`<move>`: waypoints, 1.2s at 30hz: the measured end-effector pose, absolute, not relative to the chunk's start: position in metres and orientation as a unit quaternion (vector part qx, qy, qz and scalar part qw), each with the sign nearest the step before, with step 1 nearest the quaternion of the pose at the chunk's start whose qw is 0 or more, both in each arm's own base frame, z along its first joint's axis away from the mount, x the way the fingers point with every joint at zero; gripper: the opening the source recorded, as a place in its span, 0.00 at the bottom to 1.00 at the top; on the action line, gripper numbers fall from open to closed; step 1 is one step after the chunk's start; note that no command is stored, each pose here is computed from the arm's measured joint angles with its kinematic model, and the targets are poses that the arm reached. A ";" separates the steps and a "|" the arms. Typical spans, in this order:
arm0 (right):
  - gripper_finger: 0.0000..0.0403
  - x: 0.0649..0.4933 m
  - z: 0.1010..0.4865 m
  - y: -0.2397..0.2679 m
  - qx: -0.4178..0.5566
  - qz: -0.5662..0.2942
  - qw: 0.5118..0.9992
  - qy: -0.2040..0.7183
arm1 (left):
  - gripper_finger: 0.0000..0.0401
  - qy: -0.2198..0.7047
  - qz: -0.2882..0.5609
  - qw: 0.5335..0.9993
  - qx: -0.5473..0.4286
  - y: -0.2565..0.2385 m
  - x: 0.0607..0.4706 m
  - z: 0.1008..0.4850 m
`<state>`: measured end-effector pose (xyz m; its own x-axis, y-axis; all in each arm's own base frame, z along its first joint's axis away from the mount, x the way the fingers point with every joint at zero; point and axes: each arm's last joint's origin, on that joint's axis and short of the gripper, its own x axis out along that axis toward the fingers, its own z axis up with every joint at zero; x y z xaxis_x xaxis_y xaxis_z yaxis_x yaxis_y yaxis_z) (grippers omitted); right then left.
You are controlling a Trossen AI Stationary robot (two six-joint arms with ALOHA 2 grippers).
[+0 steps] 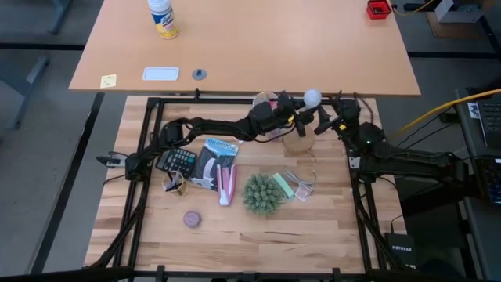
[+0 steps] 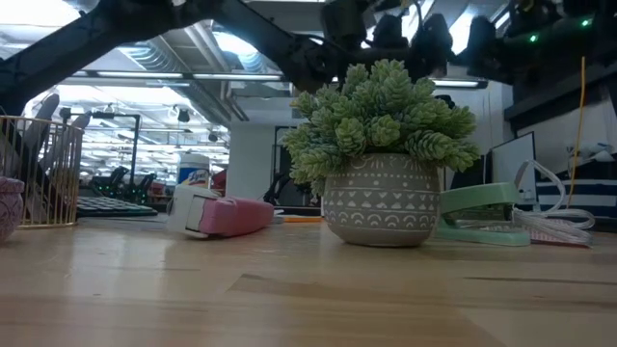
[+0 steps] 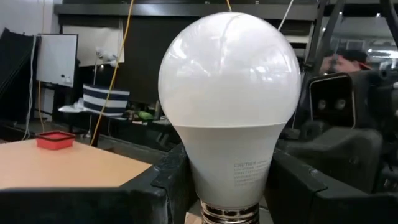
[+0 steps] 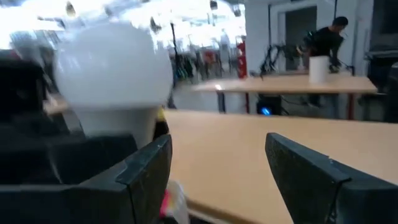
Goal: Screw lightbulb
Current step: Insert the lightbulb into the lamp
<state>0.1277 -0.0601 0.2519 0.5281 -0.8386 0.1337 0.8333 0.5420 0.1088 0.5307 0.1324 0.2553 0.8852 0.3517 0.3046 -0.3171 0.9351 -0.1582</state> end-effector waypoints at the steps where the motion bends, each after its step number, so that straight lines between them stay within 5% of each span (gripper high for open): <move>1: 0.66 0.128 0.250 -0.060 0.014 -0.483 0.872 -0.076 | 0.39 -0.166 0.173 0.969 -0.052 0.133 0.531 0.253; 36: 0.66 0.121 0.255 -0.058 0.017 -0.486 0.869 -0.096 | 0.39 -0.111 0.162 0.980 -0.045 0.137 0.539 0.221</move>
